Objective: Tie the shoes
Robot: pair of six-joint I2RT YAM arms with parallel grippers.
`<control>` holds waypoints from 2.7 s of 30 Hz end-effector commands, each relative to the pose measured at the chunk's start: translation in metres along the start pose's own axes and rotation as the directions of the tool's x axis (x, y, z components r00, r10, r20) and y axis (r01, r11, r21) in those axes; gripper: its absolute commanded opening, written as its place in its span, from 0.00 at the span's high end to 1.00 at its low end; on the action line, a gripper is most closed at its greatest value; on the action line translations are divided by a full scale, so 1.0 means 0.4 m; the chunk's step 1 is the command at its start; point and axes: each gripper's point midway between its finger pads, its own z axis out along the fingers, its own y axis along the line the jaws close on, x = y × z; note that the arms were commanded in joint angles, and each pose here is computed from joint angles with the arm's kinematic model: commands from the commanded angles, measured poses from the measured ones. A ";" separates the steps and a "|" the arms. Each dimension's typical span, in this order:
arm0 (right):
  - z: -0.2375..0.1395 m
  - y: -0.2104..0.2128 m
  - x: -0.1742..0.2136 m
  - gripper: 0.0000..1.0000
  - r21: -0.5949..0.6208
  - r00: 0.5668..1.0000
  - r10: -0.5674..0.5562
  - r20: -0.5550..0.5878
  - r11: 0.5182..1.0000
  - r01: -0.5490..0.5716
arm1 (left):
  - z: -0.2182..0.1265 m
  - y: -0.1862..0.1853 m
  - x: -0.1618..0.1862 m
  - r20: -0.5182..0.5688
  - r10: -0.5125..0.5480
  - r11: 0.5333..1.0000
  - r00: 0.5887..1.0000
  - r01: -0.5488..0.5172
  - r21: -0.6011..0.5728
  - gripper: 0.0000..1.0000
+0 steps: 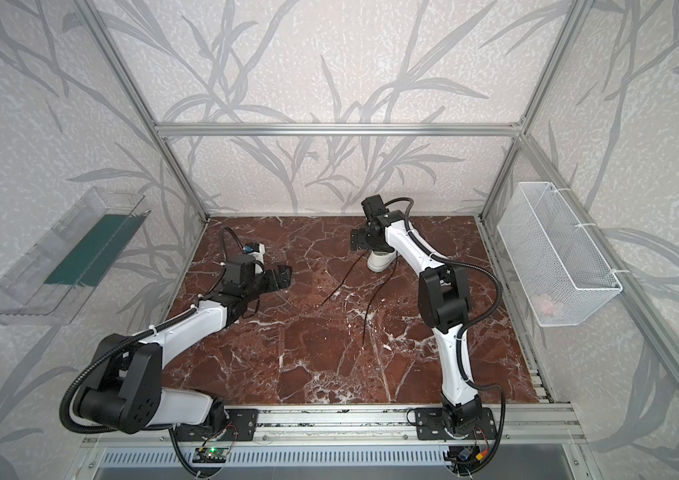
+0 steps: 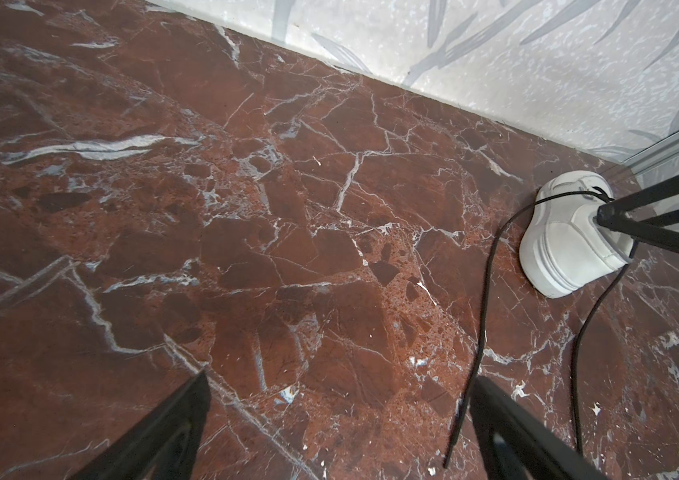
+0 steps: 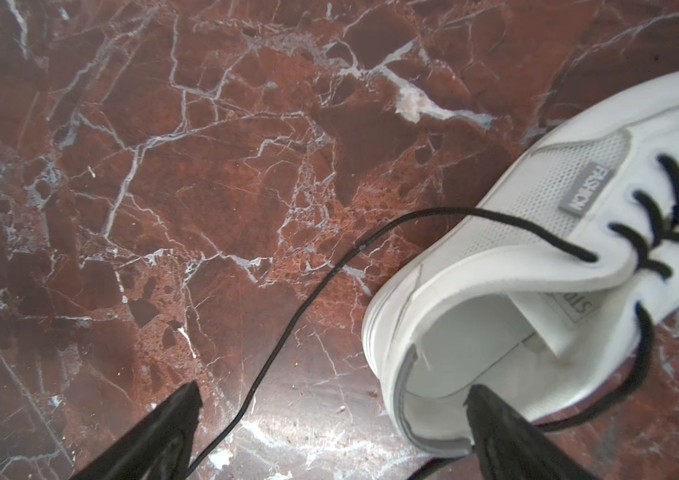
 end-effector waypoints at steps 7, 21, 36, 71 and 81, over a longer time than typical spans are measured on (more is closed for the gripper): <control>0.038 0.100 0.061 0.01 -0.156 0.986 -0.069 -0.149 0.987 0.045 | -0.014 0.016 0.025 -0.026 -0.037 0.999 0.999 0.036 -0.029 0.01; -0.017 0.230 0.283 0.00 -0.321 0.925 -0.262 -0.275 0.932 0.169 | -0.100 0.055 0.052 -0.089 -0.053 0.990 0.995 0.041 -0.136 0.01; -0.144 0.225 0.495 0.02 -0.407 0.909 -0.301 -0.288 0.898 0.169 | -0.156 0.054 0.093 -0.096 -0.122 0.986 0.988 0.110 -0.122 0.01; -0.085 0.139 0.400 0.00 -0.468 0.963 -0.061 -0.263 0.881 -0.073 | -0.135 -0.028 0.137 -0.119 -0.149 0.989 0.982 0.145 -0.039 0.02; -0.130 0.075 0.344 0.01 -0.405 0.980 0.056 -0.191 0.905 -0.130 | -0.119 -0.039 0.148 -0.137 -0.137 0.990 0.981 0.133 -0.041 0.02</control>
